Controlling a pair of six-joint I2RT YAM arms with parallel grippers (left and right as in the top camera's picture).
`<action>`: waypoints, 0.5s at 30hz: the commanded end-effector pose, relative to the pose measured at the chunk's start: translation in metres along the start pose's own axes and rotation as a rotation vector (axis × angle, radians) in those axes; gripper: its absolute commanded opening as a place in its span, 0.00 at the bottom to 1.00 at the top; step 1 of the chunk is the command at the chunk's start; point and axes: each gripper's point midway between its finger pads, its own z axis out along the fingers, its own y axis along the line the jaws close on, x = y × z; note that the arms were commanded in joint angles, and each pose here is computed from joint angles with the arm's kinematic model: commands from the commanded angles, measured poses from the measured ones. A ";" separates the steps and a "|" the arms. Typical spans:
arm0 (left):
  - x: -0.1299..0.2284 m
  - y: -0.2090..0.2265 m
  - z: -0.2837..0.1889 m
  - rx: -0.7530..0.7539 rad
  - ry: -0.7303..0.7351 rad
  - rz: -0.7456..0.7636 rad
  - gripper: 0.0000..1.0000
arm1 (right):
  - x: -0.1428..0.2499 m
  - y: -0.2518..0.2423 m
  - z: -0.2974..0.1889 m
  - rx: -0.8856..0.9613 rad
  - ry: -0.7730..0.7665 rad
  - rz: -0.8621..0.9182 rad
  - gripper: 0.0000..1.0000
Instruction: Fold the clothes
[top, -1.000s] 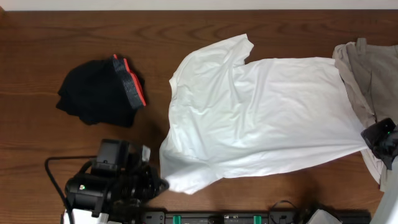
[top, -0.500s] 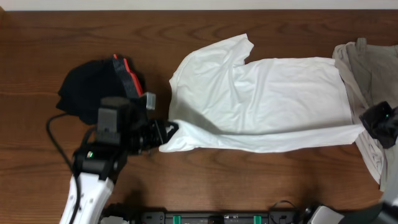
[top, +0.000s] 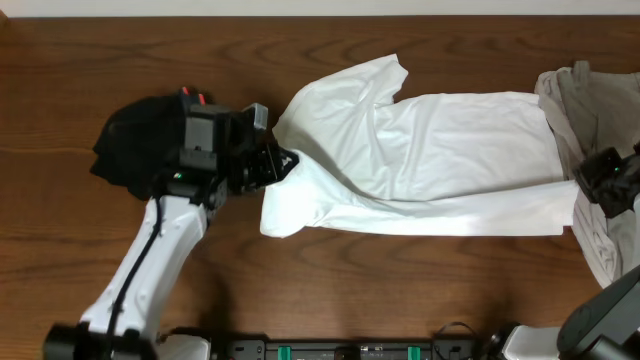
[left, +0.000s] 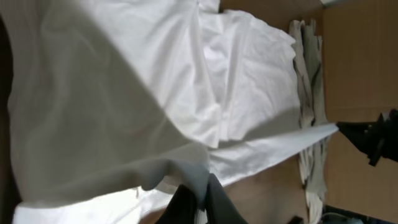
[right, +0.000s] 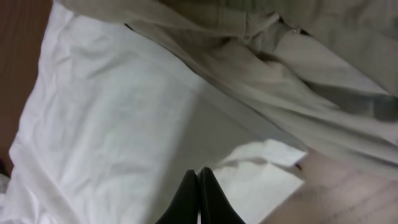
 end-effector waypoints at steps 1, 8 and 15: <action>-0.015 0.002 0.008 0.001 -0.023 0.044 0.06 | -0.008 0.003 0.002 -0.014 -0.016 0.028 0.01; -0.021 0.015 0.021 -0.017 -0.027 0.064 0.45 | -0.022 0.005 0.006 -0.021 -0.066 0.025 0.41; 0.001 0.056 -0.005 -0.122 0.061 -0.043 0.98 | -0.007 -0.002 0.005 -0.038 0.016 0.055 0.61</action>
